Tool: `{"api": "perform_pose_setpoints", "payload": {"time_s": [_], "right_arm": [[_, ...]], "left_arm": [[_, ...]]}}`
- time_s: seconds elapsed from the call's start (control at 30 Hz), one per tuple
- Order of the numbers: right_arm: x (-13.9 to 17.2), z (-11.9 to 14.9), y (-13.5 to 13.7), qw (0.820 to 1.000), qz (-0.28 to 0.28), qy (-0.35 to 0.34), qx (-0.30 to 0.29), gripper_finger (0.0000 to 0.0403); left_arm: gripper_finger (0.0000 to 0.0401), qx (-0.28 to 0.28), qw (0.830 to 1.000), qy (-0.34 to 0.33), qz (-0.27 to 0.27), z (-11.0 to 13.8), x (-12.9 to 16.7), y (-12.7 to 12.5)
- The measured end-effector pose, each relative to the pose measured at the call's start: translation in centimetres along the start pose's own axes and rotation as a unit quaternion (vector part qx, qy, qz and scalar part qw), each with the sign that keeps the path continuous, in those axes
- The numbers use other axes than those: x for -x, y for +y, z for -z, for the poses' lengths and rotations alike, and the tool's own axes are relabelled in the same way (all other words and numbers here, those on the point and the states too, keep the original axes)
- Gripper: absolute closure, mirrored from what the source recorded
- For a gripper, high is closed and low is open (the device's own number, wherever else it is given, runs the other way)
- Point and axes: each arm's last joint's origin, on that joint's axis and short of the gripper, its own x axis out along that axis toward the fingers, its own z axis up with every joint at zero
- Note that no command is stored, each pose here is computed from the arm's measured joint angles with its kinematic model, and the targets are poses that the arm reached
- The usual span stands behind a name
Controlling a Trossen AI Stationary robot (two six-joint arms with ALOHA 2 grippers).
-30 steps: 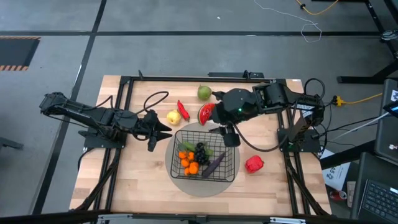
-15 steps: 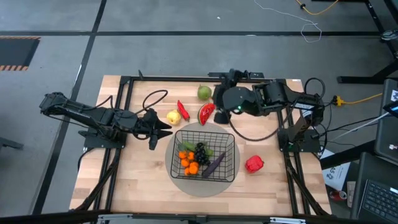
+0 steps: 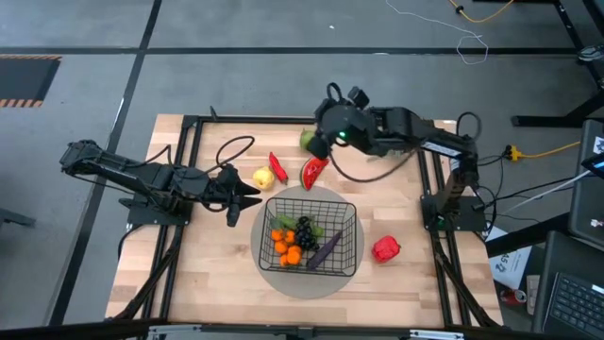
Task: Build produce basket
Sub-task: Put the red chili pepper into the black wire basket
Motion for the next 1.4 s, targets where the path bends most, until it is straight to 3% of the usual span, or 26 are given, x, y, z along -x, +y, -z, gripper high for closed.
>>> {"api": "perform_pose_setpoints", "payload": {"time_s": [0.1,0.23,0.33,0.5,0.77,1.2,1.4], "right_arm": [[-2.0,-0.1,1.0,1.000,-0.022,0.006,-0.022,0.0207],[-5.1,0.1,3.4,0.995,-0.093,0.027,-0.029,0.0207],[-7.6,0.9,5.5,0.989,-0.134,0.055,-0.016,0.0207],[-12.2,3.1,8.7,0.981,-0.157,0.112,0.026,0.0207],[-18.3,6.3,11.8,0.943,-0.269,0.194,0.010,0.0207],[-24.4,8.6,12.5,0.946,-0.238,0.209,-0.075,0.0207],[-26.2,10.0,12.8,0.954,-0.175,0.223,-0.097,0.0207]], "left_arm": [[0.0260,-0.001,1.000,0.002,-0.001,0.0,0.0,0.0],[0.0260,0.007,1.000,0.017,-0.003,0.3,0.0,0.1],[0.0260,0.018,0.999,0.038,0.013,0.6,0.2,0.0],[0.0260,0.018,0.997,0.052,0.048,0.6,1.4,-0.3],[0.0260,0.033,0.996,0.041,0.076,0.3,2.7,-0.6],[0.0264,0.028,0.996,0.018,0.080,-0.2,4.3,0.0],[0.0264,0.021,0.996,0.016,0.081,-0.3,4.5,0.1]]}}
